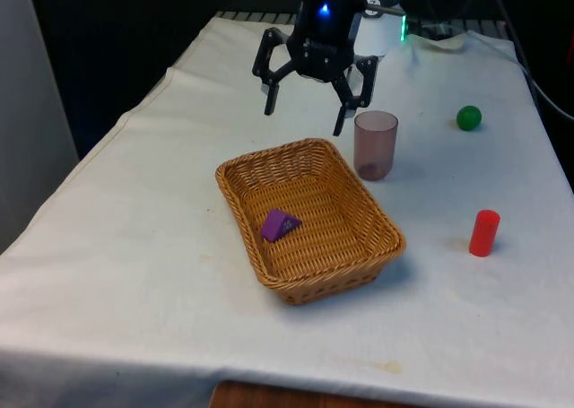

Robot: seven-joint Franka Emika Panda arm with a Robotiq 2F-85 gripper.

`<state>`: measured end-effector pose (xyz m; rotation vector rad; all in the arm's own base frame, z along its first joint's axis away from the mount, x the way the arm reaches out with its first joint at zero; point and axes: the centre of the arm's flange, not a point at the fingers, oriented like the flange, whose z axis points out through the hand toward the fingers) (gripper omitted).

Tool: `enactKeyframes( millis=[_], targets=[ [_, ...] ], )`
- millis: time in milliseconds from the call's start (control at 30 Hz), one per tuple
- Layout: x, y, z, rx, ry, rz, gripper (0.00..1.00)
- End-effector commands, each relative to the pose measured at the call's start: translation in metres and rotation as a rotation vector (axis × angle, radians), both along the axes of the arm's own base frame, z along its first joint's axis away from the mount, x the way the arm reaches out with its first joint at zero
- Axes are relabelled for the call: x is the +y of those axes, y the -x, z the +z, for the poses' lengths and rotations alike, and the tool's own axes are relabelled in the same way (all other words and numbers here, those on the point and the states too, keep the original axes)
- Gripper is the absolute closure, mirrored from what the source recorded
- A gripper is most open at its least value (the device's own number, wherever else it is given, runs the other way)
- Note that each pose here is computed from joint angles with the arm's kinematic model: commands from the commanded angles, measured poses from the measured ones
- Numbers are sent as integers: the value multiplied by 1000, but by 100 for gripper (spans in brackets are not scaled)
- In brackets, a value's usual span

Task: Pick up the triangular block and place it into the basket.

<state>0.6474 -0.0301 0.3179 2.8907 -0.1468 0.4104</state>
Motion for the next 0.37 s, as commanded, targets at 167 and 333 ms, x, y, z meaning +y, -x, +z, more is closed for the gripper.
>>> enactKeyframes(
  millis=[167, 333],
  targets=[
    [2, 3, 2, 37, -16, 18, 0],
    [0, 2, 1, 28, -5, 15, 0]
  ],
)
